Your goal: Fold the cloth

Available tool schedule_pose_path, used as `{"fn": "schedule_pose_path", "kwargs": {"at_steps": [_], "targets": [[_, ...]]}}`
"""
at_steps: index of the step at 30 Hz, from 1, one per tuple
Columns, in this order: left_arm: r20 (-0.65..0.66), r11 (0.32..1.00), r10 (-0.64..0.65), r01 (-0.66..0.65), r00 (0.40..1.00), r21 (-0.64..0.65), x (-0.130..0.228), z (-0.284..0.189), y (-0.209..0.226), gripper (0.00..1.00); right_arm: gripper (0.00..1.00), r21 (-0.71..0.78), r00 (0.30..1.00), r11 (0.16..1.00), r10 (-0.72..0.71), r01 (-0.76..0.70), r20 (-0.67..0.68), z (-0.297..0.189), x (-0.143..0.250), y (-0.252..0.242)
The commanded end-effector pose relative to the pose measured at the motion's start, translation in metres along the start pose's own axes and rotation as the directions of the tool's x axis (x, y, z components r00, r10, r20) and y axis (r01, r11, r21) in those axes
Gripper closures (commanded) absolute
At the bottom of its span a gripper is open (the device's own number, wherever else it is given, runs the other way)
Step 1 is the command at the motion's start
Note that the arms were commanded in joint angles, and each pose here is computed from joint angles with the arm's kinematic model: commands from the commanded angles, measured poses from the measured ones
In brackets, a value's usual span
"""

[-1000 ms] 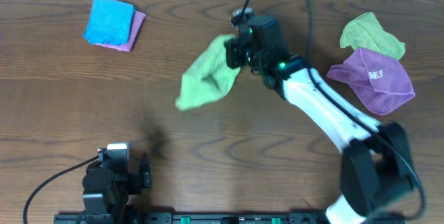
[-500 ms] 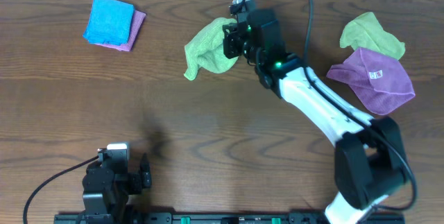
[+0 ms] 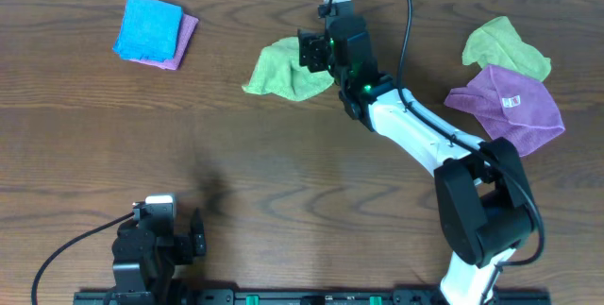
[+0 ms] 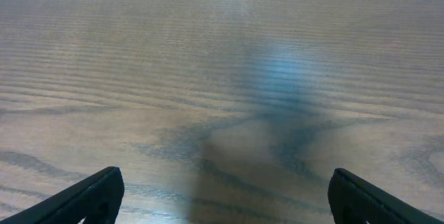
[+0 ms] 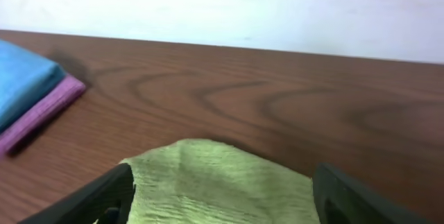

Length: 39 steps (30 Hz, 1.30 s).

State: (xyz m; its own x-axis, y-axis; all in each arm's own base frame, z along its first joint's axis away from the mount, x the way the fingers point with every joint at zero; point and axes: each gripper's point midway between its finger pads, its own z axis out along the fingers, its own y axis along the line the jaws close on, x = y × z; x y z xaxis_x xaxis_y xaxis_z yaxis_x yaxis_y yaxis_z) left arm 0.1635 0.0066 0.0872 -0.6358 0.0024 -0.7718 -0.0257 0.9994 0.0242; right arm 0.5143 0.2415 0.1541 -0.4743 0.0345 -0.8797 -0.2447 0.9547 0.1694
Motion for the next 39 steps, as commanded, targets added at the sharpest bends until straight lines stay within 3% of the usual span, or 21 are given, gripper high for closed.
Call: {"fn": "schedule_pose_path", "kwargs": {"at_steps": [1, 4, 8, 12, 19, 26, 39], "targets": [[-0.056, 0.999, 0.030, -0.031, 0.998, -0.018, 0.017, 0.007, 0.003, 0.05, 0.17, 0.047, 1.000, 0.999, 0.017, -0.017, 0.002, -0.002, -0.002, -0.007], [-0.056, 0.999, 0.030, -0.031, 0.998, -0.018, 0.017, 0.007, 0.003, 0.05, 0.17, 0.078, 0.994, 0.994, 0.088, -0.082, -0.072, -0.003, 0.017, -0.015], [-0.056, 0.999, 0.030, -0.031, 0.998, -0.018, 0.017, 0.007, 0.003, 0.05, 0.17, 0.116, 0.907, 0.952, 0.306, -0.284, -0.290, -0.013, 0.069, -0.024], [-0.056, 0.999, 0.030, -0.031, 0.998, -0.018, 0.017, 0.007, 0.003, 0.05, 0.26, 0.148, 0.822, 0.912, 0.409, -0.382, -0.396, -0.022, 0.093, -0.028], [-0.056, 0.999, 0.030, -0.031, 0.998, -0.018, 0.017, 0.007, 0.003, 0.05, 0.33, 0.216, 0.751, 0.862, 0.507, -0.459, -0.423, -0.011, 0.118, -0.040], [-0.056, 0.999, 0.030, -0.031, 0.998, -0.018, 0.017, 0.007, 0.003, 0.05, 0.45, 0.163, 0.699, 0.826, 0.548, -0.540, -0.459, 0.010, 0.135, -0.031], [-0.056, 0.999, 0.030, -0.031, 0.998, -0.018, 0.017, 0.007, 0.003, 0.05, 0.46, 0.181, 0.673, 0.789, 0.600, -0.588, -0.432, 0.030, 0.150, -0.035]]}}
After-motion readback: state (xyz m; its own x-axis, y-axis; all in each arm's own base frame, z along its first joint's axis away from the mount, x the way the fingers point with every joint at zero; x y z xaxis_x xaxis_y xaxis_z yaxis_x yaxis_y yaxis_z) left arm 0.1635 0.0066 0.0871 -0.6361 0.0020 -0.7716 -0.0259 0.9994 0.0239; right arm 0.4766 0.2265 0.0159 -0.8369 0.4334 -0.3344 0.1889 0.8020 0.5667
